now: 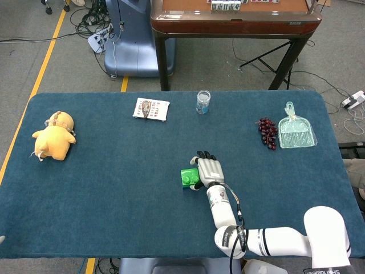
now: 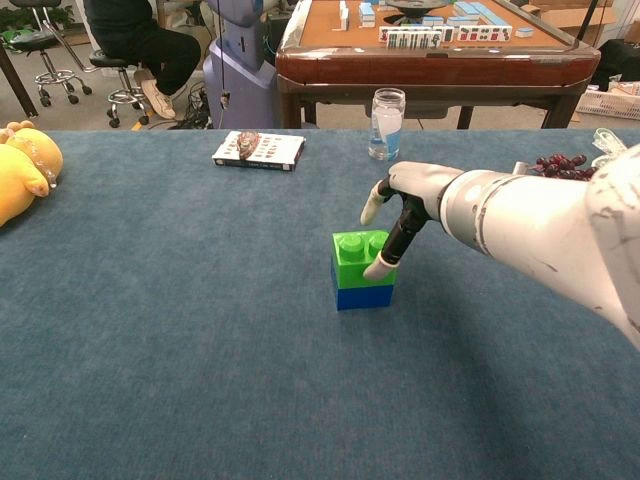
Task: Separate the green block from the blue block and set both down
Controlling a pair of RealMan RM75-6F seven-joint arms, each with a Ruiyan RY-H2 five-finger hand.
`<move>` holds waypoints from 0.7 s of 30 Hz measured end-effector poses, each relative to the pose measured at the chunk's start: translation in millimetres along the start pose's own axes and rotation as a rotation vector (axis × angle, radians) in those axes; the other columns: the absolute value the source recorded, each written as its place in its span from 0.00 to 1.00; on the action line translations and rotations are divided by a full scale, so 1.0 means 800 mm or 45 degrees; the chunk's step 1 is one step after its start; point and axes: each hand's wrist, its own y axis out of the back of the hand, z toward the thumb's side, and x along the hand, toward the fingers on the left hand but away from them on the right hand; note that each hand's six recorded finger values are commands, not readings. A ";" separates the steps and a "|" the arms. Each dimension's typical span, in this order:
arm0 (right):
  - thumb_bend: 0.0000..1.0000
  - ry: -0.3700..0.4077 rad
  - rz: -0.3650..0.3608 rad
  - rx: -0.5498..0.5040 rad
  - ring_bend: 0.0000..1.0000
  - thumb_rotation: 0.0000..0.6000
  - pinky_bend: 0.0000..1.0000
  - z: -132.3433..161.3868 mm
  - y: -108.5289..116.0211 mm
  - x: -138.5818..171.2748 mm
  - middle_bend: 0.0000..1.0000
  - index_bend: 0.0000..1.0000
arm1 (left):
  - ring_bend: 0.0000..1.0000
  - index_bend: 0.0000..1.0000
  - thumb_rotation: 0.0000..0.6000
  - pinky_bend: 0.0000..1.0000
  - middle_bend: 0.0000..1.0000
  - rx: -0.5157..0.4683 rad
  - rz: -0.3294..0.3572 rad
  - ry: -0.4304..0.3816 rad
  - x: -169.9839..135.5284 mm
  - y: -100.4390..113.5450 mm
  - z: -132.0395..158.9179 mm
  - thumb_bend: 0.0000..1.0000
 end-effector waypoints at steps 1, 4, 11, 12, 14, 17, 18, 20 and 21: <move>0.00 -0.003 0.003 0.001 0.00 1.00 0.08 0.000 -0.001 -0.001 0.09 0.32 | 0.16 0.21 1.00 0.34 0.13 0.001 0.000 0.001 0.000 0.000 -0.001 0.04; 0.02 -0.012 0.014 0.001 0.00 1.00 0.08 0.000 -0.002 -0.002 0.09 0.32 | 0.16 0.21 1.00 0.34 0.13 -0.001 -0.002 0.004 -0.001 -0.001 -0.002 0.04; 0.09 -0.030 0.041 0.006 0.00 1.00 0.08 0.000 -0.006 -0.005 0.10 0.34 | 0.16 0.21 1.00 0.34 0.13 -0.001 -0.006 0.002 -0.001 -0.003 -0.001 0.04; 0.10 -0.030 0.045 0.006 0.00 1.00 0.08 0.000 -0.007 -0.005 0.11 0.35 | 0.16 0.21 1.00 0.34 0.13 -0.001 -0.006 0.002 0.000 -0.003 -0.001 0.04; 0.13 -0.028 0.048 0.002 0.00 1.00 0.08 0.001 -0.007 -0.006 0.11 0.38 | 0.16 0.21 1.00 0.34 0.13 -0.002 -0.006 0.000 0.000 -0.003 0.000 0.04; 0.16 -0.023 0.047 -0.011 0.00 1.00 0.08 0.003 -0.007 -0.006 0.12 0.42 | 0.17 0.21 1.00 0.34 0.13 -0.003 -0.002 -0.006 0.002 -0.002 0.002 0.04; 0.16 -0.020 0.045 -0.015 0.00 1.00 0.08 0.003 -0.006 -0.006 0.13 0.44 | 0.17 0.21 1.00 0.34 0.13 -0.002 -0.001 -0.008 0.003 -0.001 0.002 0.04; 0.16 -0.013 0.038 -0.021 0.00 1.00 0.08 0.003 -0.004 -0.004 0.13 0.47 | 0.17 0.21 1.00 0.34 0.13 -0.004 0.000 -0.014 0.004 -0.001 0.004 0.04; 0.16 -0.011 0.035 -0.023 0.00 1.00 0.08 0.003 -0.003 -0.003 0.13 0.49 | 0.17 0.21 1.00 0.35 0.13 -0.006 -0.001 -0.017 0.005 -0.001 0.006 0.04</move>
